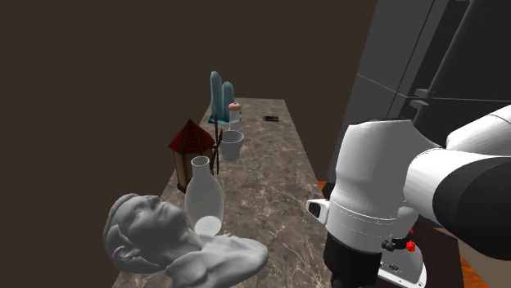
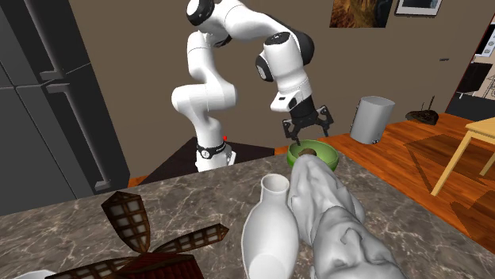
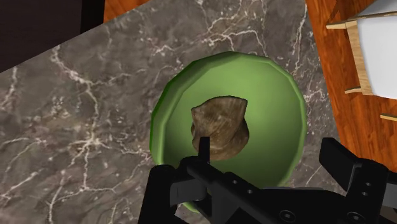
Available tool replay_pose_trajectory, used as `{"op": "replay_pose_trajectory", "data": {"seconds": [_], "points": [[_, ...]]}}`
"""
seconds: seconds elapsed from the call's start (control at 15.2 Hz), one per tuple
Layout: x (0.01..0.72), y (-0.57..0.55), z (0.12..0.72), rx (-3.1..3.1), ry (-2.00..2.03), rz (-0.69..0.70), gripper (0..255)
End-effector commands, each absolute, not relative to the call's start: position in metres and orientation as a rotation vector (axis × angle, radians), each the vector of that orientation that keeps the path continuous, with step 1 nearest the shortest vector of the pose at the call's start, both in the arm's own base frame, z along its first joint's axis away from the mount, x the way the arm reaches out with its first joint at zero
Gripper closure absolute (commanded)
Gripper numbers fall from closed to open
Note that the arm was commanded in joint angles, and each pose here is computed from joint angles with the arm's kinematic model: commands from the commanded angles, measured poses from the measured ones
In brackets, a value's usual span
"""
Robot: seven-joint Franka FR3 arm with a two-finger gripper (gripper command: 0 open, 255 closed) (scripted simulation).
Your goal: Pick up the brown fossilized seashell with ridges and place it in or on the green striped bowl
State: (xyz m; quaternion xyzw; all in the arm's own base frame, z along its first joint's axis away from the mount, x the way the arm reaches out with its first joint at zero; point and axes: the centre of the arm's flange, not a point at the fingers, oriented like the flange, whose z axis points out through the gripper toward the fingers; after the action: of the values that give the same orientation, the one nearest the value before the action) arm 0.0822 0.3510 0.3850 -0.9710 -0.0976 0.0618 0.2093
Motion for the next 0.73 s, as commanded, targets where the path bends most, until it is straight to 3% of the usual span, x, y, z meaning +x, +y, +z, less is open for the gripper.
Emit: {"op": "replay_pose_trajectory", "data": {"seconds": [0.0,0.66], "points": [[0.085,0.343,0.403,-2.701,-0.272,0.173,0],[0.089,0.334,0.424,-2.701,-0.272,0.173,0]]}}
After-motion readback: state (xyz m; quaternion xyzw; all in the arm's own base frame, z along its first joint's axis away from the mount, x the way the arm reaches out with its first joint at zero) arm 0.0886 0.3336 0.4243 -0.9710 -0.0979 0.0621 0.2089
